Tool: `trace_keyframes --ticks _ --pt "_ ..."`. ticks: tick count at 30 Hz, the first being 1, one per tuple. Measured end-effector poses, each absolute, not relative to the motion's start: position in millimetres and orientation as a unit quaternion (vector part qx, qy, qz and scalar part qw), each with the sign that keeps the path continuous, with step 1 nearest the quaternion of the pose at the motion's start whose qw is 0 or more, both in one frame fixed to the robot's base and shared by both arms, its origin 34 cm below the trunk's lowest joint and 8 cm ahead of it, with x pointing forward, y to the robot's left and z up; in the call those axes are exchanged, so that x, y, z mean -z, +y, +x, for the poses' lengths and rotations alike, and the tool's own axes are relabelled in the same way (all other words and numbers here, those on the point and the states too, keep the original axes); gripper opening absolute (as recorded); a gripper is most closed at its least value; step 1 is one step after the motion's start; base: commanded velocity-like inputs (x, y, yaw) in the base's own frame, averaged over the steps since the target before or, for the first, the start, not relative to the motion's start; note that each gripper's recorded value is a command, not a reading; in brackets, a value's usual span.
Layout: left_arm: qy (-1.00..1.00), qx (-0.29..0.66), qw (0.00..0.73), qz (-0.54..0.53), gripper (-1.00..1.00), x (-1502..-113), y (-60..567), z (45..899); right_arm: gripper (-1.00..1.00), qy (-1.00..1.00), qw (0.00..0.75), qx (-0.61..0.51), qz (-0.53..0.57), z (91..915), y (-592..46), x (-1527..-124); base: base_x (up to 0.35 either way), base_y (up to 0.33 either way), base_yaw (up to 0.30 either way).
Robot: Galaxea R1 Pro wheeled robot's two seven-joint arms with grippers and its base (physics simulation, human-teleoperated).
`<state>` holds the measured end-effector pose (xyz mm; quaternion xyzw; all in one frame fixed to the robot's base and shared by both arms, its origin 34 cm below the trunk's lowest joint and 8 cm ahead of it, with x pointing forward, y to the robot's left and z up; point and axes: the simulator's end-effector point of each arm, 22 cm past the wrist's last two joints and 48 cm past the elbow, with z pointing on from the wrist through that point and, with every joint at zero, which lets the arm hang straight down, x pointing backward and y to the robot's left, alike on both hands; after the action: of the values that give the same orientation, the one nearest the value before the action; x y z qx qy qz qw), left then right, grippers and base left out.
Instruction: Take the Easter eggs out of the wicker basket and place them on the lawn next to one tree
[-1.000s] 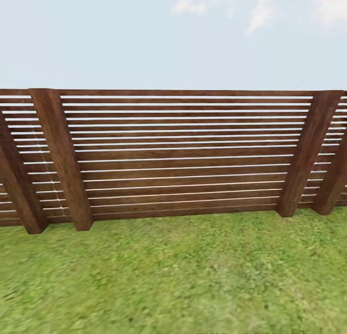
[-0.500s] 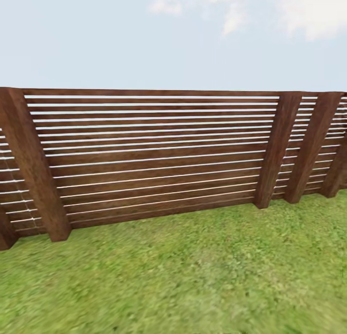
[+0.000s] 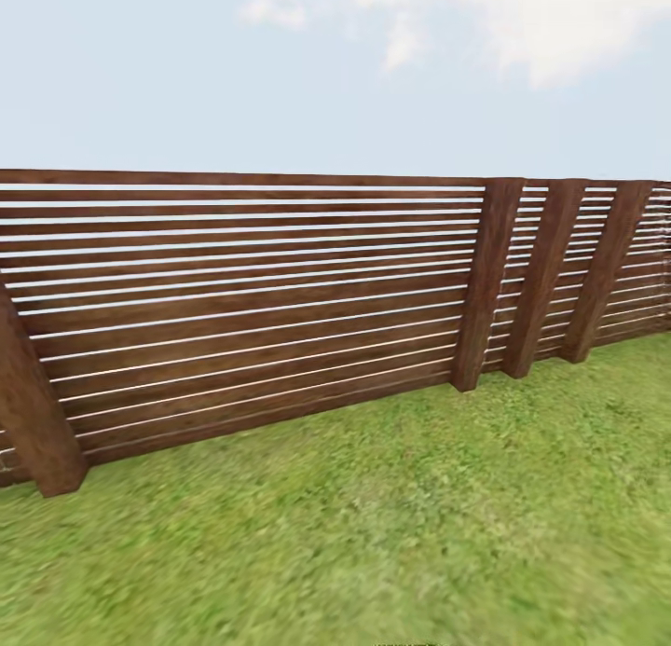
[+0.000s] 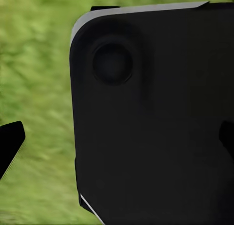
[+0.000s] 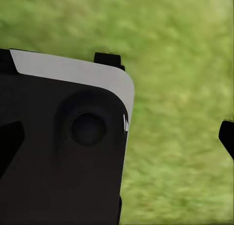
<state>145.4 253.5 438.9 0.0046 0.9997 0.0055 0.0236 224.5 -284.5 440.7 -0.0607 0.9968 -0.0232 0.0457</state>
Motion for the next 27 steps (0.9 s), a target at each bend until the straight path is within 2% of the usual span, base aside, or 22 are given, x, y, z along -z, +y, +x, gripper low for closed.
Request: trace_keyframes --ticks 27 --pt "1.0 -0.005 0.024 0.005 1.0 -438.9 253.5 145.6 1.0 0.997 0.045 0.022 -0.061 224.3 -283.3 -440.7 0.0 0.0 -0.27"
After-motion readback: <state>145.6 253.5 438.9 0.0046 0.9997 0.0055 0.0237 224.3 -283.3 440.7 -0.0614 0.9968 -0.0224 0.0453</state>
